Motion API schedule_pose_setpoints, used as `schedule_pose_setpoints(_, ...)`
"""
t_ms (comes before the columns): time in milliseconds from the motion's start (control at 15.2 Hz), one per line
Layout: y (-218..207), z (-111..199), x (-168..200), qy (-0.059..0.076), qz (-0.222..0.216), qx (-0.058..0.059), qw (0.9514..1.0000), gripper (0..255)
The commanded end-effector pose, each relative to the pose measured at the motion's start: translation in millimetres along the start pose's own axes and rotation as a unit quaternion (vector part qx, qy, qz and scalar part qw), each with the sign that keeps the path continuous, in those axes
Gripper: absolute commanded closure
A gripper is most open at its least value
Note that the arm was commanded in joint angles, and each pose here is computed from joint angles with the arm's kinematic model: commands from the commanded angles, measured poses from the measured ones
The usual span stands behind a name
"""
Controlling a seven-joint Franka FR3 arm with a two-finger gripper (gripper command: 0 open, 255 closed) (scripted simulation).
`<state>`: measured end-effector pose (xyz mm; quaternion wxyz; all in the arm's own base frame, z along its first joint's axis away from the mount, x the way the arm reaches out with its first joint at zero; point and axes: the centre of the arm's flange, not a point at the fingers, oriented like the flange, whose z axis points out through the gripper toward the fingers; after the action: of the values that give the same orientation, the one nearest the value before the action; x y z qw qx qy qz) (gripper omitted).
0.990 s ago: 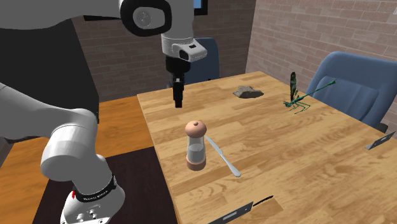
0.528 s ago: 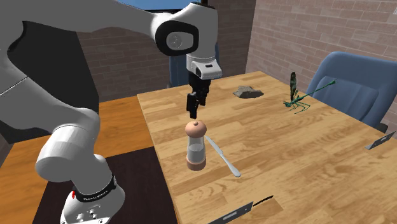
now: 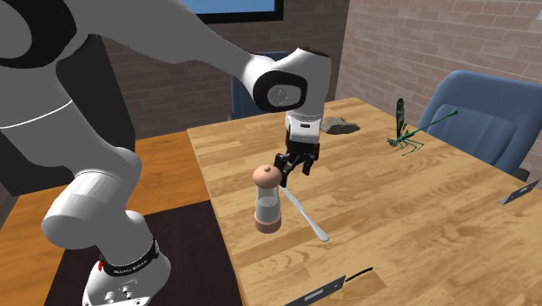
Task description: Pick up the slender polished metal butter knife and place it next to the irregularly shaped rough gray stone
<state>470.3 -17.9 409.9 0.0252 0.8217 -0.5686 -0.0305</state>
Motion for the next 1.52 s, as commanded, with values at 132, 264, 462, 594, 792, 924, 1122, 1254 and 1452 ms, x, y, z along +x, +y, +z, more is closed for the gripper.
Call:
schedule_pose_setpoints(132, -8.0, 30.0, 37.0, 0.003, 0.111, -0.013, 0.9937, 0)
schedule_pose_setpoints(264, -7.7, 40.6, 37.0, 0.003, 0.111, -0.013, 0.9937, 0)
schedule_pose_setpoints(462, -7.3, 56.4, 37.1, 0.003, 0.111, -0.013, 0.9937, 0)
schedule_pose_setpoints(594, -7.0, 66.9, 37.1, 0.003, 0.111, -0.013, 0.9937, 0)
schedule_pose_setpoints(792, -6.9, 70.0, 37.1, 0.003, 0.111, -0.013, 0.9937, 0)
schedule_pose_setpoints(924, -6.9, 70.0, 37.1, 0.003, 0.111, -0.013, 0.9937, 0)
schedule_pose_setpoints(1122, -6.9, 69.9, 37.1, 0.003, 0.111, -0.013, 0.9937, 0)
schedule_pose_setpoints(1254, -6.9, 69.9, 37.1, 0.003, 0.111, -0.013, 0.9937, 255)
schedule_pose_setpoints(1452, -7.3, 69.9, 37.0, 0.003, 0.111, -0.013, 0.9937, 255)
